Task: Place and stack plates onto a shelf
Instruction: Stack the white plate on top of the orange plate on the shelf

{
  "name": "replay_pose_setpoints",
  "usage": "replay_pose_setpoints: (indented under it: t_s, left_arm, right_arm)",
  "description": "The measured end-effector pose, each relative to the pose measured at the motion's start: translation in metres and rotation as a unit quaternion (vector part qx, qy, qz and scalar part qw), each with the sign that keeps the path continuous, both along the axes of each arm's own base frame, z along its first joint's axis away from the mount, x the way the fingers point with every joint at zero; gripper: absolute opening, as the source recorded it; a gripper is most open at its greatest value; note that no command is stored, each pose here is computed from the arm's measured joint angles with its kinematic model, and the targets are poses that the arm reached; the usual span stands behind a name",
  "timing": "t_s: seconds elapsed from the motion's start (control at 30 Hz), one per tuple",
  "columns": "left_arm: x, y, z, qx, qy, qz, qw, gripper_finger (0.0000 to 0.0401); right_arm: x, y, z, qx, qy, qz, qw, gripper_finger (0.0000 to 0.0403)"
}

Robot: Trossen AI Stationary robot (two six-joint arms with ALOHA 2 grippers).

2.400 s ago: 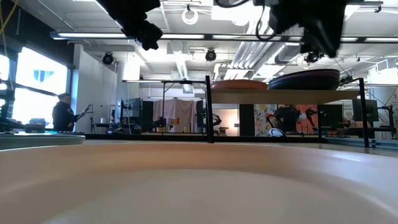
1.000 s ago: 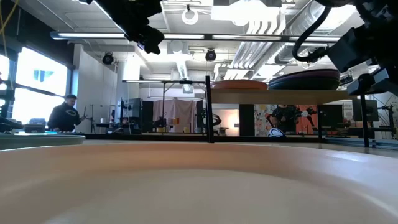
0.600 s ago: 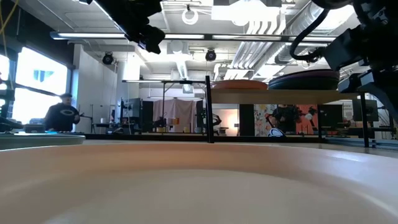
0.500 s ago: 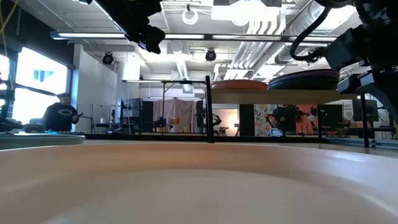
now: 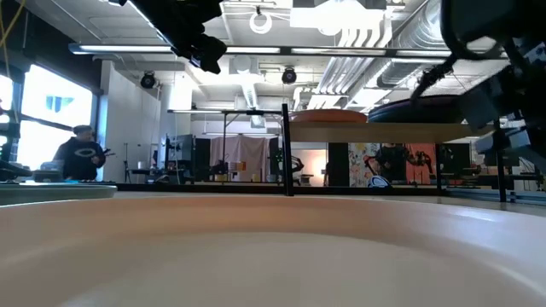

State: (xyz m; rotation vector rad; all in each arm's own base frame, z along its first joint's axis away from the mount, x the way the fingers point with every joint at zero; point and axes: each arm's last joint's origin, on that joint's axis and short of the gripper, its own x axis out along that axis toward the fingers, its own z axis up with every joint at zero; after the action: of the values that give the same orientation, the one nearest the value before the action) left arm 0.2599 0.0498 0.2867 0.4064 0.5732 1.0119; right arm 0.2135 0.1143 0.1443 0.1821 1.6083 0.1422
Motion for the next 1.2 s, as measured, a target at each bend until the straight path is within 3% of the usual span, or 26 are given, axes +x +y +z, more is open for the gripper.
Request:
replay_pose_setpoints:
  t_s: [0.27, 0.5, 0.83, 1.2]
  left_arm:
    - [0.000, 0.000, 0.000, 0.000, 0.000, 0.000, 1.000, 0.0113]
    - [0.000, 0.000, 0.000, 0.000, 0.000, 0.000, 1.000, 0.0113]
    - [0.000, 0.000, 0.000, -0.002, 0.000, -0.004, 1.000, 0.0113]
    - [0.000, 0.000, 0.000, -0.003, -0.001, -0.006, 1.000, 0.0113]
  right_arm:
    - [-0.006, -0.003, -0.008, 0.000, 0.014, -0.020, 1.000, 0.0120]
    - [-0.006, -0.003, -0.007, 0.005, 0.016, -0.019, 1.000, 0.0012]
    - [-0.002, -0.008, -0.005, 0.014, 0.025, -0.037, 0.999, 0.0002]
    - [0.018, -0.024, 0.024, -0.002, 0.023, -0.032, 0.999, 0.0000]
